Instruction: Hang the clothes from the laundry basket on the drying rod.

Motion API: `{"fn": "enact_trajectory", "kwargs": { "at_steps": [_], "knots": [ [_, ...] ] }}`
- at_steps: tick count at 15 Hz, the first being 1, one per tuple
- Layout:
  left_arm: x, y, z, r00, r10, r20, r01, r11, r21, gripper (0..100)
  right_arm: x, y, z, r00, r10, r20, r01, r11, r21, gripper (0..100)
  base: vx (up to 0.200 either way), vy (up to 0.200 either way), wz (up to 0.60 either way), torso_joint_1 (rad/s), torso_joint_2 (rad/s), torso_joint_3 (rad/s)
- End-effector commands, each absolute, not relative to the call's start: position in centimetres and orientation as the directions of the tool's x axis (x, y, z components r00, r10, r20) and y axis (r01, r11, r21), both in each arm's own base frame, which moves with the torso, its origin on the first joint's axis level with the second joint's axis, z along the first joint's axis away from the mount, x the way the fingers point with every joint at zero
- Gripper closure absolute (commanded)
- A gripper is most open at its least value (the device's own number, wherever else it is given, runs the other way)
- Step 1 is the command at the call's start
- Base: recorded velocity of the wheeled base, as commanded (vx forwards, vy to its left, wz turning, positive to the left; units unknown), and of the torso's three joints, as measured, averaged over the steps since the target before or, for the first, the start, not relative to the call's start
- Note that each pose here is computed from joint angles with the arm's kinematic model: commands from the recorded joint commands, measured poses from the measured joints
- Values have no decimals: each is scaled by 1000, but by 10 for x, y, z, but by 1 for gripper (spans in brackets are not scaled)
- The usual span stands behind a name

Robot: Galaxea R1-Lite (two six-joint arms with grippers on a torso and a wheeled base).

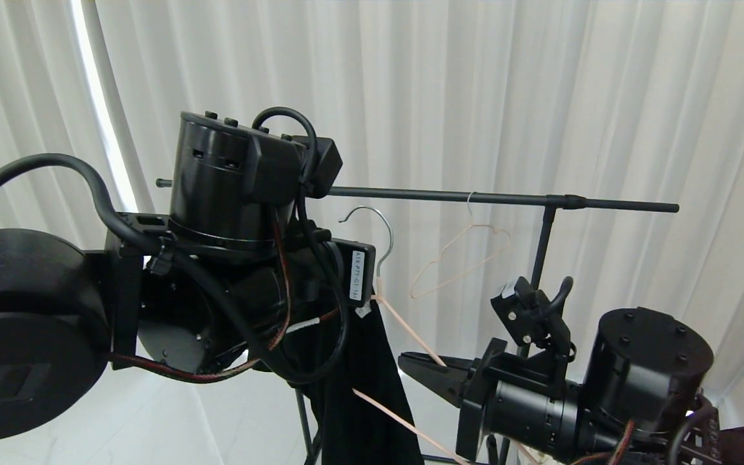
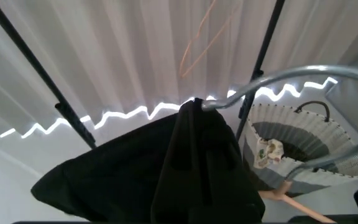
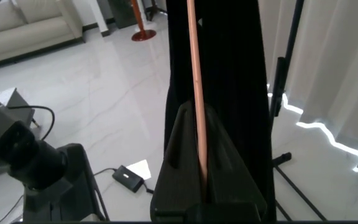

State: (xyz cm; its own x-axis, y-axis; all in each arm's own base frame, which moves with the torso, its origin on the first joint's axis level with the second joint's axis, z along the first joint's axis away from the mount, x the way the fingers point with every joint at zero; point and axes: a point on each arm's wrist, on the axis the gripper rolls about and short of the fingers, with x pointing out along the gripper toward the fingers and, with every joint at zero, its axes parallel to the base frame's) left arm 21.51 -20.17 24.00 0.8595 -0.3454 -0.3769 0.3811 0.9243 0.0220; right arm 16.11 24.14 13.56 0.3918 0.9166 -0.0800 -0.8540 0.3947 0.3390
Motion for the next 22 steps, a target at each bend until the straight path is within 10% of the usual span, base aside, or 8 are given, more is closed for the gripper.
{"fn": "enact_trajectory", "kwargs": {
  "at_steps": [1,14,15,22],
  "knots": [
    [214,-202,239,857,-348,-381,385,923,22,100,165,241,134,412,907,-84,-844,414,341,100,0,0,0,0,0,0],
    [202,-206,243,846,-384,-369,422,906,23,100,194,242,134,572,818,-67,-753,556,354,100,0,0,0,0,0,0],
    [202,-206,242,846,-382,-372,420,907,24,0,194,240,135,581,812,-64,-748,563,350,100,0,0,0,0,0,0],
    [189,-180,243,858,-359,-366,402,915,46,0,207,221,150,654,756,20,-742,637,208,100,0,0,0,0,0,0]
  ]
}}
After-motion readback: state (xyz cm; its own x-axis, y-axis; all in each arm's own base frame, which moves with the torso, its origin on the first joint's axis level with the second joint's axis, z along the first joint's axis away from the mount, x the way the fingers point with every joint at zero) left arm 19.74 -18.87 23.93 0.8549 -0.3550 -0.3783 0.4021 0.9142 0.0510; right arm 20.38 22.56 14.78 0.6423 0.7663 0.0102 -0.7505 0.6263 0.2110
